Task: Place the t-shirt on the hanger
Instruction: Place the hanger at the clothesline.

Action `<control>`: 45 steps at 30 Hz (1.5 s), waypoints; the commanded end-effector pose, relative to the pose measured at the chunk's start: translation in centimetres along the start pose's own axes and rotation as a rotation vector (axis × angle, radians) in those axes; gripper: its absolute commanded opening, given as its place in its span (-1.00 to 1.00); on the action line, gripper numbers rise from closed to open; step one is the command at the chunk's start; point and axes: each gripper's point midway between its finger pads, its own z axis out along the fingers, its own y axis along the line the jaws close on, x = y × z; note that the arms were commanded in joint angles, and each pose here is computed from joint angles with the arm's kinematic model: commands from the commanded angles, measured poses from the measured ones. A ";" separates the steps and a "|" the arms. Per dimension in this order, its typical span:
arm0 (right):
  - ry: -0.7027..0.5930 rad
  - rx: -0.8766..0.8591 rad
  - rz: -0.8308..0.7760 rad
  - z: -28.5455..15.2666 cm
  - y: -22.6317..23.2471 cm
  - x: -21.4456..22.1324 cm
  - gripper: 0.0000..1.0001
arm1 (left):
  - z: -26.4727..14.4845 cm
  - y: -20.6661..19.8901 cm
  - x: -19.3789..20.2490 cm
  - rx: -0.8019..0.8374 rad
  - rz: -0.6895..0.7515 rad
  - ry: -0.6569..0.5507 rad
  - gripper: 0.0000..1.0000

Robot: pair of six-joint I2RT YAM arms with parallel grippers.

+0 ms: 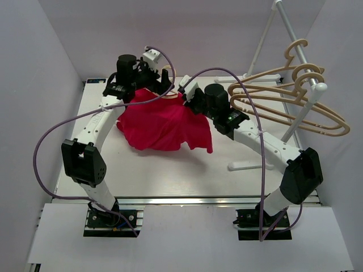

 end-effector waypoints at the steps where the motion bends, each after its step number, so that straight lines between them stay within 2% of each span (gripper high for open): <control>1: -0.132 0.101 0.013 -1.3 -2.6 -4.2 -1.00 | -2.0 -0.5 -3.2 -0.100 -0.028 -0.089 0.96; 6: -0.139 0.058 -0.002 -2.0 -1.7 -4.0 -1.00 | -1.0 -1.0 -1.9 -0.189 -0.025 -0.095 0.91; 10: -0.148 0.034 -0.006 -2.6 -0.9 -3.8 -1.00 | -0.1 -1.1 -1.5 -0.230 -0.027 -0.094 0.45; 13: -0.152 0.032 -0.009 -2.6 -0.5 -3.8 -1.00 | 0.4 -1.5 -1.2 -0.221 -0.023 -0.094 0.36; 20: -0.121 0.085 0.024 -2.2 -0.9 -3.2 -1.00 | 0.8 -2.3 -0.7 -0.255 0.005 -0.089 -0.37; 21: -0.117 0.080 0.038 -2.2 -0.7 -3.2 -1.00 | 0.5 -2.5 -1.1 -0.261 0.011 -0.105 -0.63; 22: -0.106 0.078 0.054 -2.2 -0.6 -3.0 -1.00 | 0.2 -2.3 -1.8 -0.277 0.019 -0.132 -0.78; 23: -0.108 0.078 0.086 -2.4 -0.5 -3.1 -0.79 | 0.0 -2.1 -1.8 -0.291 0.015 -0.140 -0.94; 24: -0.110 0.083 0.100 -2.8 -0.7 -3.3 -0.61 | -0.6 -2.2 -2.5 -0.298 0.026 -0.164 -1.00; 25: -0.111 0.081 0.115 -3.1 -0.6 -3.5 -0.46 | -1.0 -1.9 -3.0 -0.319 0.035 -0.187 -1.00; 26: -0.105 0.073 0.130 -3.4 -0.5 -3.6 -0.15 | -1.3 -1.8 -3.4 -0.327 0.056 -0.213 -1.00; 28: -0.134 0.040 0.144 -4.5 -0.1 -4.8 0.36 | -2.5 -2.1 -4.7 -0.331 0.094 -0.262 -1.00; 29: -0.134 0.031 0.147 -4.9 -0.1 -5.1 0.78 | -3.1 -2.2 -5.9 -0.337 0.133 -0.313 -1.00; 30: -0.164 -0.002 0.147 -5.7 0.3 -6.2 0.79 | -3.2 -2.3 -5.2 -0.338 0.154 -0.315 -1.00; 31: -0.172 0.003 0.159 -6.3 0.0 -6.7 0.79 | -4.7 -2.7 -7.2 -0.346 0.184 -0.391 -1.00; 33: -0.172 0.028 0.181 -7.6 -0.6 -7.4 0.79 | -5.6 -3.1 -7.4 -0.341 0.242 -0.416 -1.00; 34: -0.180 0.030 0.176 -8.0 -0.7 -7.8 0.79 | -6.9 -3.8 -8.9 -0.334 0.280 -0.468 -1.00; 38: -0.102 0.102 0.165 -9.2 -2.0 -6.6 0.79 | -9.4 -6.0 -10.7 -0.274 0.476 -0.517 -1.00; 42: -0.065 0.147 0.120 -10.2 -3.4 -6.4 0.79 | -11.3 -7.6 -12.6 -0.227 0.620 -0.502 -1.00; 45: -0.063 0.126 0.068 -10.5 -4.1 -6.6 0.79 | -12.4 -9.0 -12.7 -0.146 0.704 -0.435 -1.00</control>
